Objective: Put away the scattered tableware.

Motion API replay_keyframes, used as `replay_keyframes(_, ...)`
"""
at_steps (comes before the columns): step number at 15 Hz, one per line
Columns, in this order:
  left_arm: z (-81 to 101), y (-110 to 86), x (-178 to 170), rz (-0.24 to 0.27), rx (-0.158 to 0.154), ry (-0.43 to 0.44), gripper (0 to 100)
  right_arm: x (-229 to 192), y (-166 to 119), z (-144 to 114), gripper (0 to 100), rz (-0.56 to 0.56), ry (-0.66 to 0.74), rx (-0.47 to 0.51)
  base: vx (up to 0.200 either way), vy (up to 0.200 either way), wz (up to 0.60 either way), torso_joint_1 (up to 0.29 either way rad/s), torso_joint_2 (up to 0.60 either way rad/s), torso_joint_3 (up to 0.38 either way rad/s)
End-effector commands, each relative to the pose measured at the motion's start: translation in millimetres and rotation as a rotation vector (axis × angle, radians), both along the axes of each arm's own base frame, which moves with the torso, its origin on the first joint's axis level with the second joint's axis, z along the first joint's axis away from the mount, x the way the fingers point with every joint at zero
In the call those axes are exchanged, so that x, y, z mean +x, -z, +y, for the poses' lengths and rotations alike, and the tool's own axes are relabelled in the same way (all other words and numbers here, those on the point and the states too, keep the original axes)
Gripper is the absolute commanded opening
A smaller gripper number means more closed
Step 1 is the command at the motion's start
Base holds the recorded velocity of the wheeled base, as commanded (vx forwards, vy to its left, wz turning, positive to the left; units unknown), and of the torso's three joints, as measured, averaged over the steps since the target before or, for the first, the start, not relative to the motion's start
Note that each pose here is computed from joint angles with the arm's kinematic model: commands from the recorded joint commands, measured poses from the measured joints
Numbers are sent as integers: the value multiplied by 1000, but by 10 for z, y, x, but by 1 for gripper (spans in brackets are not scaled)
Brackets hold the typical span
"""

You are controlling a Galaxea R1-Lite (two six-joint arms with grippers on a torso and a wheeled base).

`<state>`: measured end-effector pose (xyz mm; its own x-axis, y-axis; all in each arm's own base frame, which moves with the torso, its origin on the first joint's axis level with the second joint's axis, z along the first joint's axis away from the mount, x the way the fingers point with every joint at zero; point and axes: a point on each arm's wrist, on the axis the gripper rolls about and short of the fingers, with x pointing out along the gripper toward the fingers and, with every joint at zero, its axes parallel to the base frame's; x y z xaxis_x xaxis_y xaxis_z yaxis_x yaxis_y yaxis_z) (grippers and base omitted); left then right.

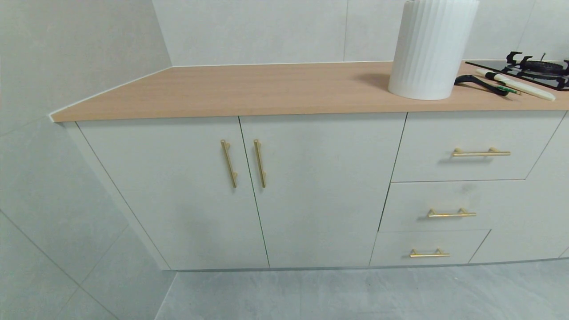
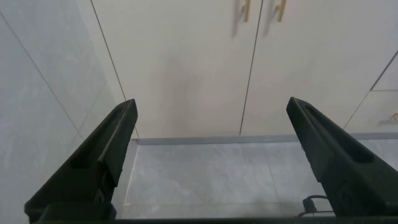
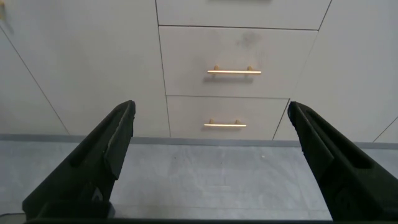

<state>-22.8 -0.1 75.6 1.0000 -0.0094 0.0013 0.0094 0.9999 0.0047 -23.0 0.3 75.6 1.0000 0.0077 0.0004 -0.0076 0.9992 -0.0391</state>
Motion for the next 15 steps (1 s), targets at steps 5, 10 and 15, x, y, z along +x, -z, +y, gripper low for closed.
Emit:
replay_keyframes(5, 0, -1, 1, 1, -2, 0, 100, 2, 0, 0, 100, 4, -2, 1, 0, -40, 0, 0, 0, 0)
replay_keyframes(10, 0, -1, 1, 1, -6, -2, 100, 2, 0, 0, 100, 4, -2, 2, 0, -200, 0, 2, 3, 2)
replay_keyframes(15, 0, -1, 1, 1, -6, -2, 100, 2, 0, 0, 100, 4, -2, 4, 0, -200, 0, 1, 3, 0)
